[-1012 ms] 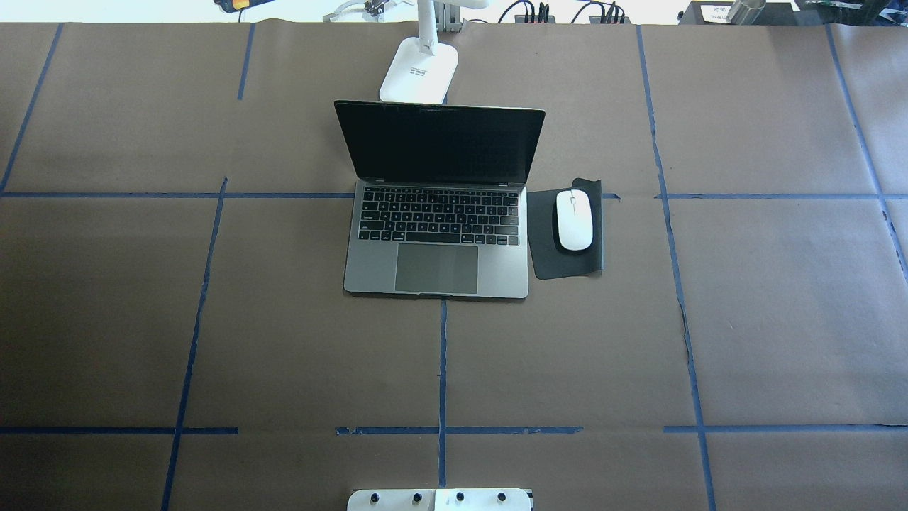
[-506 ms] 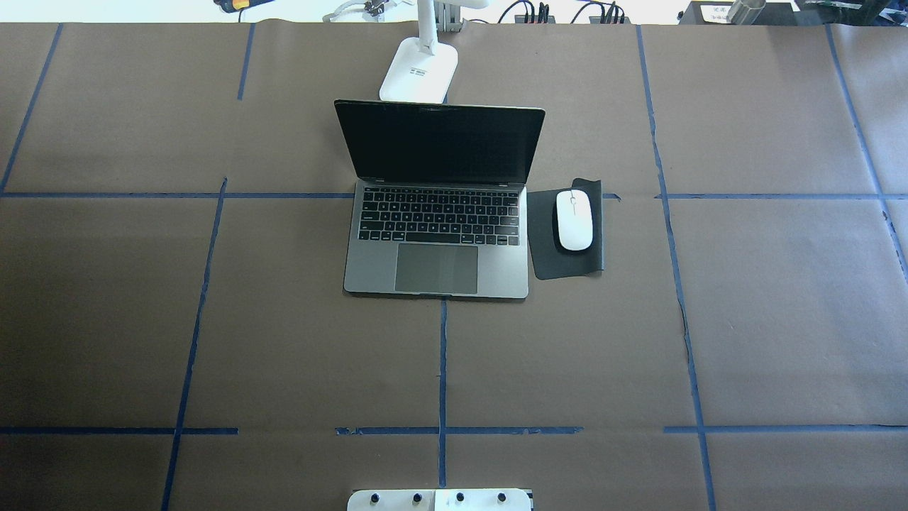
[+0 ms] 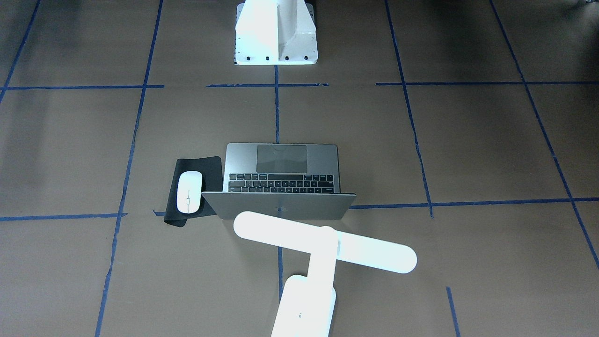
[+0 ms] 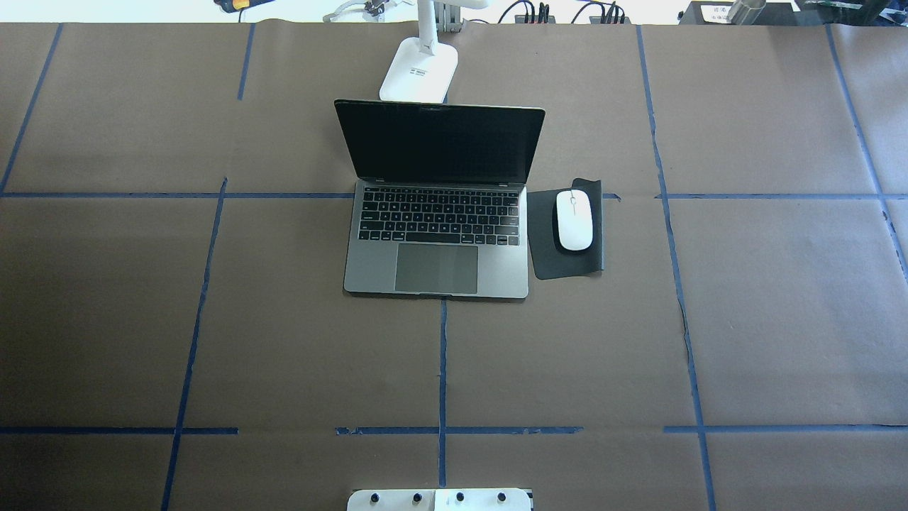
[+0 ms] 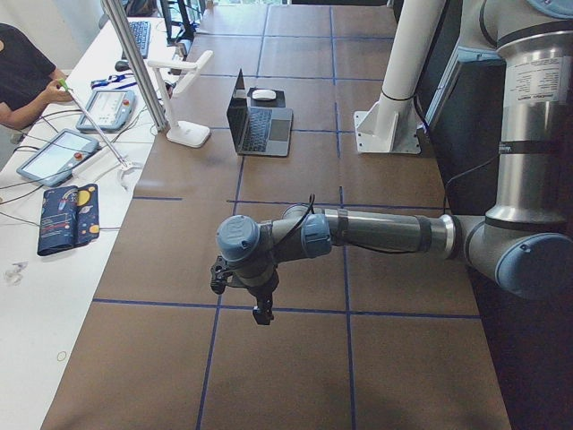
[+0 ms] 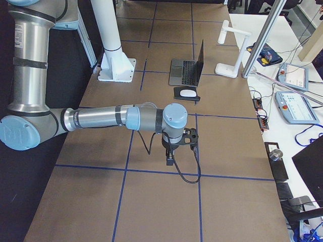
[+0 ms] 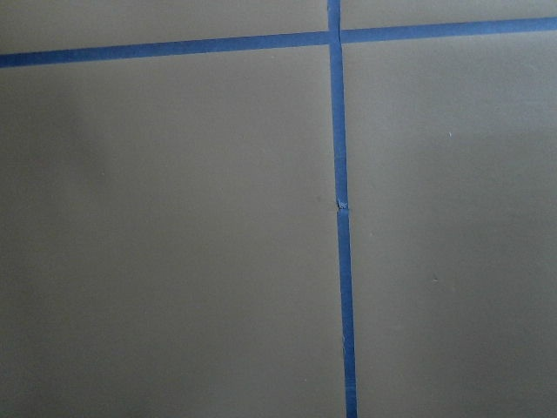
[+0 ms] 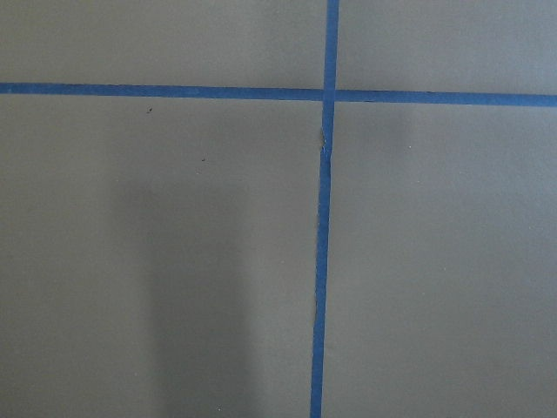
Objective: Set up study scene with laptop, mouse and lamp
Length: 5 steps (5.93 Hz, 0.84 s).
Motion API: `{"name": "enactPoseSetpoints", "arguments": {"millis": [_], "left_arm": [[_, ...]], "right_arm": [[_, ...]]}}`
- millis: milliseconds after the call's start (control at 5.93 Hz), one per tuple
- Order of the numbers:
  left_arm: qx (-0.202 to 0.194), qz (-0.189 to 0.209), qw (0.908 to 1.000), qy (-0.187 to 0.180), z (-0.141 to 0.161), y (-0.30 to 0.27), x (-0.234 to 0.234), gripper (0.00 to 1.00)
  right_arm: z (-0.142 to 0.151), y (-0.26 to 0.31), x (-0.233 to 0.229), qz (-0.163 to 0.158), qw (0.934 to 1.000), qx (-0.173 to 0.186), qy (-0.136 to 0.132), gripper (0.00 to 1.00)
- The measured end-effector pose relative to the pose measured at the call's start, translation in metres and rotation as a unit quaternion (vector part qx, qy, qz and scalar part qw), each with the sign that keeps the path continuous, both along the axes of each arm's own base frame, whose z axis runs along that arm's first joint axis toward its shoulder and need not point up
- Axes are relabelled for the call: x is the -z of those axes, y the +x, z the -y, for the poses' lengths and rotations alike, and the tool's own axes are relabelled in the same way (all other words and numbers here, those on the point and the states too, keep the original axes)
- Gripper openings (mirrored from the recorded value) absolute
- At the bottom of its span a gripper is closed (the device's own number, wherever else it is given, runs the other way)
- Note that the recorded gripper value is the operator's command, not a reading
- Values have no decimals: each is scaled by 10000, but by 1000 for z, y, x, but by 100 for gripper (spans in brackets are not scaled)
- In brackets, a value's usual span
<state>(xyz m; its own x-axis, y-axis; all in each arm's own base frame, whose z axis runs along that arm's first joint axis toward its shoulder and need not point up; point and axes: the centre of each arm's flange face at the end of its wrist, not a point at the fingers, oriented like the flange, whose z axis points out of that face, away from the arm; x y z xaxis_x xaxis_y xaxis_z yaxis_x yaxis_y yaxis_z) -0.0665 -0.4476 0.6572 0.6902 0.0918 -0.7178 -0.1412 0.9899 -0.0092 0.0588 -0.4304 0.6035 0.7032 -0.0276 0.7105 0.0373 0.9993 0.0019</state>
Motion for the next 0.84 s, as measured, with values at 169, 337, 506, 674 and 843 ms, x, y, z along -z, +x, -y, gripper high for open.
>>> {"name": "enactPoseSetpoints", "arguments": {"millis": [169,337,506,674,843], "left_arm": [[-9,-43,9999,117,0,2,3,100],[-14,-93,9997,227,1,3,4,100],[-21,-109,9994,323,0,4,2,100],[-37,-101,9992,378,-2,5,2,100],[-94,-71,9991,402,-2,10,4,100]], "right_arm": [[-1,0,-1,-10,10000,17,11,100],[0,-1,1,5,10000,32,38,100],[0,-1,1,21,10000,38,48,100],[-1,-1,0,11,10000,35,27,100],[-1,-1,-4,1,10000,25,-17,100]]}}
